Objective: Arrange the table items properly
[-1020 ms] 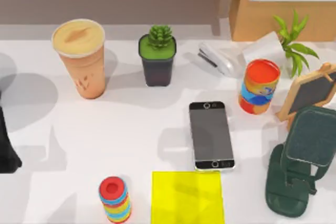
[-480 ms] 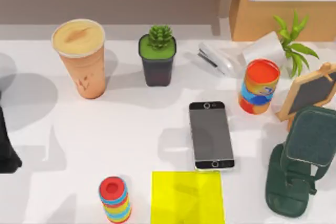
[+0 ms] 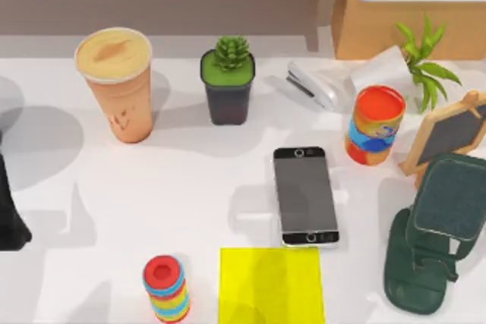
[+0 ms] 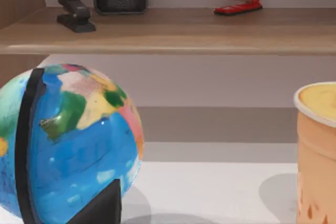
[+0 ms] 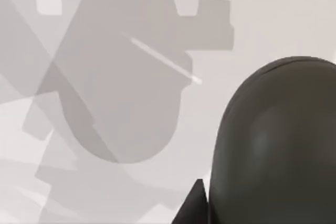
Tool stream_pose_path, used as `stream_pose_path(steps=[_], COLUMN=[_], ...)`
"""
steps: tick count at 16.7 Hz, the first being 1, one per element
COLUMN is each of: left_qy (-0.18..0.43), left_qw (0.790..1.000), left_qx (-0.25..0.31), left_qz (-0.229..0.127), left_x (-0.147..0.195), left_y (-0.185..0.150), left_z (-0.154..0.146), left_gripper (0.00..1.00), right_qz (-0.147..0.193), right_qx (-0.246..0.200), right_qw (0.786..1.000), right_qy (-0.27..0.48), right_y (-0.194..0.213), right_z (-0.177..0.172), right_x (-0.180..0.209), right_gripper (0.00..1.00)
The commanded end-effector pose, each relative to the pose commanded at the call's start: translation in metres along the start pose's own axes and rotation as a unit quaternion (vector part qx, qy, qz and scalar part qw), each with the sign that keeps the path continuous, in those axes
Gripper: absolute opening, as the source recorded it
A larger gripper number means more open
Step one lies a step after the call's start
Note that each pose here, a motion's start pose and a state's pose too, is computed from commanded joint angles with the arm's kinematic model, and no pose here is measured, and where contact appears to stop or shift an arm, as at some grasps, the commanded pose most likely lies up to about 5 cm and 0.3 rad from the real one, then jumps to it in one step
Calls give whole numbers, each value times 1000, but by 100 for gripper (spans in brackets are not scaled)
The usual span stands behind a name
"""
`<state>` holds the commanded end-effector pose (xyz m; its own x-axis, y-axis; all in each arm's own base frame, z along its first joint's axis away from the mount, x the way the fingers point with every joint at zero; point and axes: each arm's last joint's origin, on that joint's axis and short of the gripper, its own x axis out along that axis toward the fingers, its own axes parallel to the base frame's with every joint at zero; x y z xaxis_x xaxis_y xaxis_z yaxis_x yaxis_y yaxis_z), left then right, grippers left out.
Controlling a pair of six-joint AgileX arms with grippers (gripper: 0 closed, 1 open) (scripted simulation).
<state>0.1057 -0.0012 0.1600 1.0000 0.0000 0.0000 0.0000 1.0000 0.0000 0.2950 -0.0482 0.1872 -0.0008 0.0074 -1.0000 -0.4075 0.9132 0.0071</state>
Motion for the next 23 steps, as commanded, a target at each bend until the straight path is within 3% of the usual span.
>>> stream_pose_path(steps=[4,10,12,14,16,18,20,23], left_qy=[0,0,0,0,0,0,0,0], left_qw=[1000,1000,1000,1000,1000,1000,1000,1000], left_qx=[0,0,0,0,0,0,0,0], left_qz=[0,0,0,0,0,0,0,0], left_x=[0,0,0,0,0,0,0,0], left_y=[0,0,0,0,0,0,0,0], left_z=[0,0,0,0,0,0,0,0], left_gripper=[100,100,100,100,100,100,100,100], right_qz=[-3,-8,-31,-62,-93,-117,-126,-109], right_qx=[0,-11,-63,-152,-269,-403,-538,-721], right_qw=[1000,1000,996,979,942,881,799,650], right_qy=[-5,-15,-63,-124,-179,-218,-236,-215], right_y=[3,5,16,36,66,102,144,212], right_z=[-3,0,12,26,41,54,66,83], right_x=[-27,-30,-50,-78,-102,-120,-125,-104], right_gripper=[0,0,0,0,0,0,0,0])
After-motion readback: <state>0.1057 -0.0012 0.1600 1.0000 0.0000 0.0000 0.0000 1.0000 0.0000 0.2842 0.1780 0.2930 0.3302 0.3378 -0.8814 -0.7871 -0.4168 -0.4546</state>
